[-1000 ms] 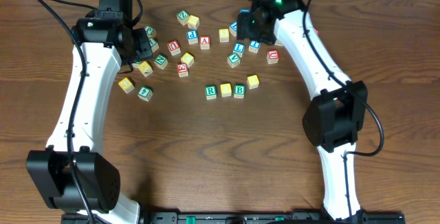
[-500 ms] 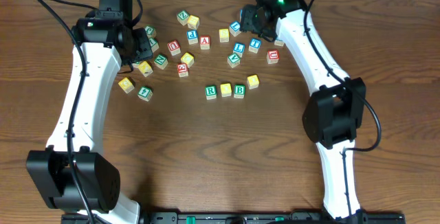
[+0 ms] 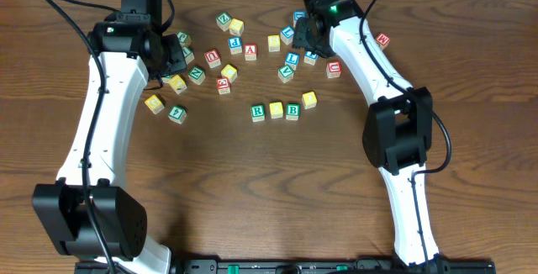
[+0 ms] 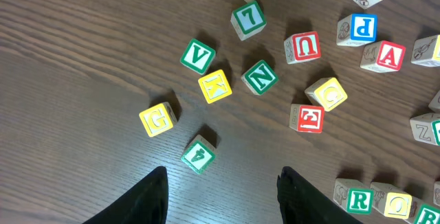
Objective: Spell out ROBOT
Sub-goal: 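Move the right gripper up to the blue T block, then close the right gripper around the blue T block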
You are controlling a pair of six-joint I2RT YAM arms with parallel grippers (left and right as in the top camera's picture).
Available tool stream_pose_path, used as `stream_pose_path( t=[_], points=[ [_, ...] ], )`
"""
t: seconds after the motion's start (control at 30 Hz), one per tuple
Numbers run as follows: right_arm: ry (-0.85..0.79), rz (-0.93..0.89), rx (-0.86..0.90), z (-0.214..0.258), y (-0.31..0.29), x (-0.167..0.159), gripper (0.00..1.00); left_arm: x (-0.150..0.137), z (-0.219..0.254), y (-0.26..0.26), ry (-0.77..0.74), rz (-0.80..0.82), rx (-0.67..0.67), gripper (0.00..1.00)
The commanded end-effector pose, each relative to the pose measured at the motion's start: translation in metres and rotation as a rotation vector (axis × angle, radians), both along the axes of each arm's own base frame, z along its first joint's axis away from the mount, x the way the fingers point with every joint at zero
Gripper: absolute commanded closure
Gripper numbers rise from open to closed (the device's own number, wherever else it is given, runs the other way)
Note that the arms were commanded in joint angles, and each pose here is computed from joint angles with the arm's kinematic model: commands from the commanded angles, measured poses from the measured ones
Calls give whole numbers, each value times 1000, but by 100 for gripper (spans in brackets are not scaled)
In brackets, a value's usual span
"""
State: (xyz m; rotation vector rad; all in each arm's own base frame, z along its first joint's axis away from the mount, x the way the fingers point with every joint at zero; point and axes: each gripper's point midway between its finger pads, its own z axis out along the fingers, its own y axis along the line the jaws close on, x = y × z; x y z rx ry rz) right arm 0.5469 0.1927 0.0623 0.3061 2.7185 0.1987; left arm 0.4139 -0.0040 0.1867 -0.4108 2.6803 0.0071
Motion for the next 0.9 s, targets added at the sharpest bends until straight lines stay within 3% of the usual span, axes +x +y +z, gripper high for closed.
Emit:
stream_pose_path(
  t=[0.0, 0.53, 0.87],
  points=[
    [4, -22, -22, -11, -1, 3, 43, -2, 3, 2, -3, -3, 9, 49],
    [45, -43, -53, -40, -6, 0, 52, -2, 3, 2, -3, -3, 9, 49],
    [50, -42, -56, -47, -6, 1, 65, -2, 3, 2, -3, -3, 9, 49]
  ],
)
